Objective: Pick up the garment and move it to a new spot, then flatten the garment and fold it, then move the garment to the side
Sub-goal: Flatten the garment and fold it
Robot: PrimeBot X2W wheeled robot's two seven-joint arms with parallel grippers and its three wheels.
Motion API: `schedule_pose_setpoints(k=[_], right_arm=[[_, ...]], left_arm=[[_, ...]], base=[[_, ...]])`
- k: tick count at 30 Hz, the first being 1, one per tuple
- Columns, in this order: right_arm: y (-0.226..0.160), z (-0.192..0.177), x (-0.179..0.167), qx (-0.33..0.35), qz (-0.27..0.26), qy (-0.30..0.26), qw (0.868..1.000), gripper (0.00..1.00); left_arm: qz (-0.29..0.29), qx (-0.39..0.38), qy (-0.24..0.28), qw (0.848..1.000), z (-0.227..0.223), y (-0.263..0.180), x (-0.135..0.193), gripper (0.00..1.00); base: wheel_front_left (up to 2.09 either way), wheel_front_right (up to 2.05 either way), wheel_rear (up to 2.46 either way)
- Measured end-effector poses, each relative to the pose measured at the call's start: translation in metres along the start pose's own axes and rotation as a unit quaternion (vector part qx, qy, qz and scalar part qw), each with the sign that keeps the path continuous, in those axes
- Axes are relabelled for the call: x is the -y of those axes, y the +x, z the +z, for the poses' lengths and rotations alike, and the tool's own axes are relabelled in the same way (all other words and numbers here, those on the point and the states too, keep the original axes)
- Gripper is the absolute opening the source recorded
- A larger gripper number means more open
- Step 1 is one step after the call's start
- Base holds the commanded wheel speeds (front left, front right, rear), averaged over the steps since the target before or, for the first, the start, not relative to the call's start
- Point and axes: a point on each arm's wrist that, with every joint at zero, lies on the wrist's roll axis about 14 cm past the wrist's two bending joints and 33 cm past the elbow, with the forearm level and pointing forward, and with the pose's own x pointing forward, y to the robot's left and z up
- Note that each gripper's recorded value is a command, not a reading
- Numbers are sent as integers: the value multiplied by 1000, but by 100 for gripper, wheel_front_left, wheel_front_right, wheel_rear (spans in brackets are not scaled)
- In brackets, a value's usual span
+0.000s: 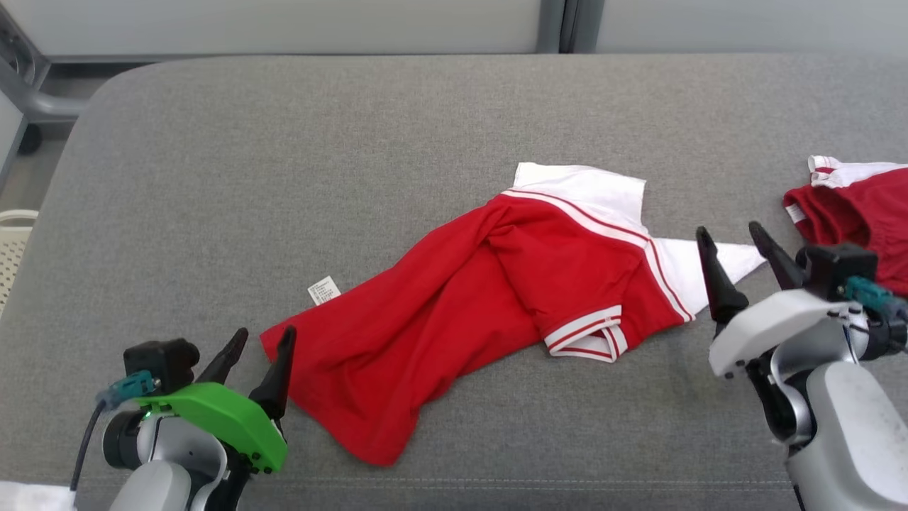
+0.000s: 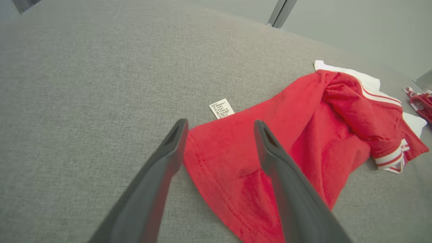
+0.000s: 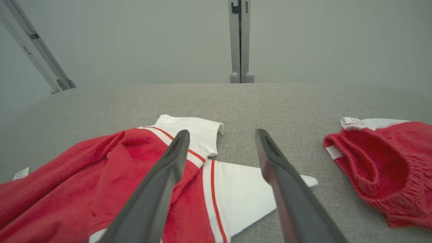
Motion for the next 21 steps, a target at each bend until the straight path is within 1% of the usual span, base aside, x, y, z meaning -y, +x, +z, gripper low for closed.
schedule_pose_setpoints(k=[6, 11, 21], right_arm=[[45, -10, 5, -42, 25, -11, 999, 100], [78, -29, 7, -87, 41, -16, 995, 100], [126, -73, 5, -169, 68, -21, 983, 100]], left_arm=[[1, -74, -33, 997, -23, 21, -7, 100], [14, -121, -55, 991, -39, 33, -21, 100], [36, -155, -81, 984, -55, 49, -43, 100]], base=[[0, 0, 0], [0, 0, 0], [0, 0, 0]])
